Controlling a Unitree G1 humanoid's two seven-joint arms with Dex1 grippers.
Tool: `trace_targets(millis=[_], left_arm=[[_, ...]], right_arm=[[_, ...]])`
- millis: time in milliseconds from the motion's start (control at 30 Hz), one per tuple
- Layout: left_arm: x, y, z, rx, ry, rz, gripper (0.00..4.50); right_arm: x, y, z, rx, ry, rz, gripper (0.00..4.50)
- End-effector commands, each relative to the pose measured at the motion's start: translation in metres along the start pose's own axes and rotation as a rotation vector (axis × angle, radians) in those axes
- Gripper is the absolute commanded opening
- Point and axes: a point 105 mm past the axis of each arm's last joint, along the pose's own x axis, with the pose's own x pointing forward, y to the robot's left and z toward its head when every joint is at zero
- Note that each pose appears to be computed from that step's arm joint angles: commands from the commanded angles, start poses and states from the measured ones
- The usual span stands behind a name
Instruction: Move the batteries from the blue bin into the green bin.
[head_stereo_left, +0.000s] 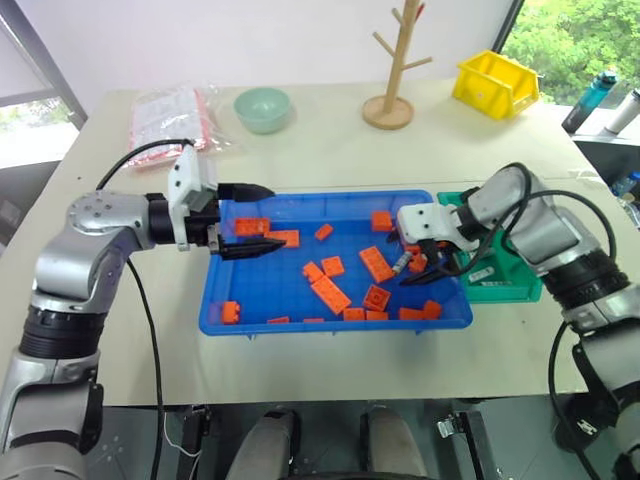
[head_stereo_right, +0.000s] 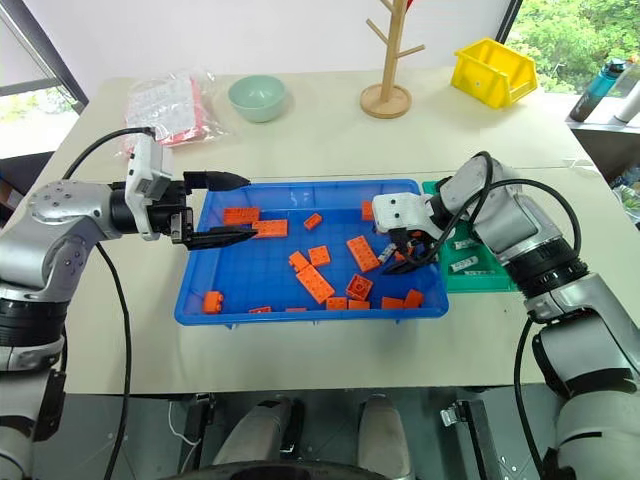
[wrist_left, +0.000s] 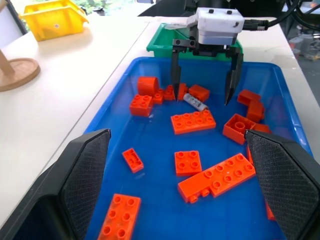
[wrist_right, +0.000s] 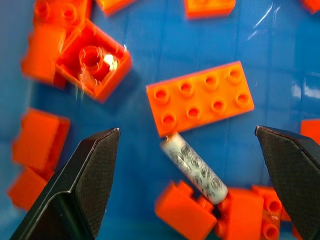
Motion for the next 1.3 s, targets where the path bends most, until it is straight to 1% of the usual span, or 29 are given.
trace_targets(millis=[33,333,433,600,667,700,800,867,933,1000,1100,1200,1300], left_arm=[[-0.008,0.0,0.012,0.043,-0.018,0.027,4.5],[-0.011,0.0,0.013,0.044,-0.016,0.039,4.5],[-0.011,0.001,0.014,0.045,-0.015,0.042,4.5],[-0.01,0.002,0.014,0.047,-0.015,0.04,4.5],[-0.01,0.002,0.015,0.048,-0.016,0.037,4.5],[-0.009,0.003,0.015,0.049,-0.016,0.036,4.5],[-0.009,0.003,0.015,0.049,-0.015,0.032,4.5],[-0.008,0.003,0.014,0.048,-0.015,0.027,4.5],[-0.007,0.003,0.013,0.046,-0.015,0.022,4.5],[-0.006,0.003,0.012,0.042,-0.015,0.017,4.5],[-0.006,0.002,0.009,0.034,-0.015,0.011,4.5],[-0.006,0.002,0.006,0.019,-0.014,0.004,4.5],[-0.008,0.002,0.003,0.011,-0.008,-0.004,4.5]], right_arm=[[-0.002,-0.014,0.001,-0.073,0.037,-0.015,4.46],[0.016,-0.013,-0.011,-0.099,0.059,0.042,4.46],[0.018,-0.012,-0.008,-0.088,0.032,0.05,3.68],[0.018,-0.009,0.01,-0.039,-0.073,0.06,1.18],[0.016,-0.009,0.021,-0.014,-0.137,0.041,0.34],[0.013,-0.01,0.028,-0.004,-0.176,0.023,0.04],[0.002,-0.014,0.056,0.037,-0.333,-0.053,0.04],[-0.013,-0.019,0.078,0.073,-0.448,-0.136,0.04],[-0.028,-0.021,0.088,0.111,-0.503,-0.224,0.04],[-0.044,-0.02,0.091,0.146,-0.53,-0.313,0.04],[-0.068,-0.017,0.081,0.232,-0.533,-0.442,0.04],[-0.098,-0.011,0.055,0.36,-0.502,-0.592,0.04],[-0.128,-0.006,0.025,0.566,-0.526,-0.755,0.04]])
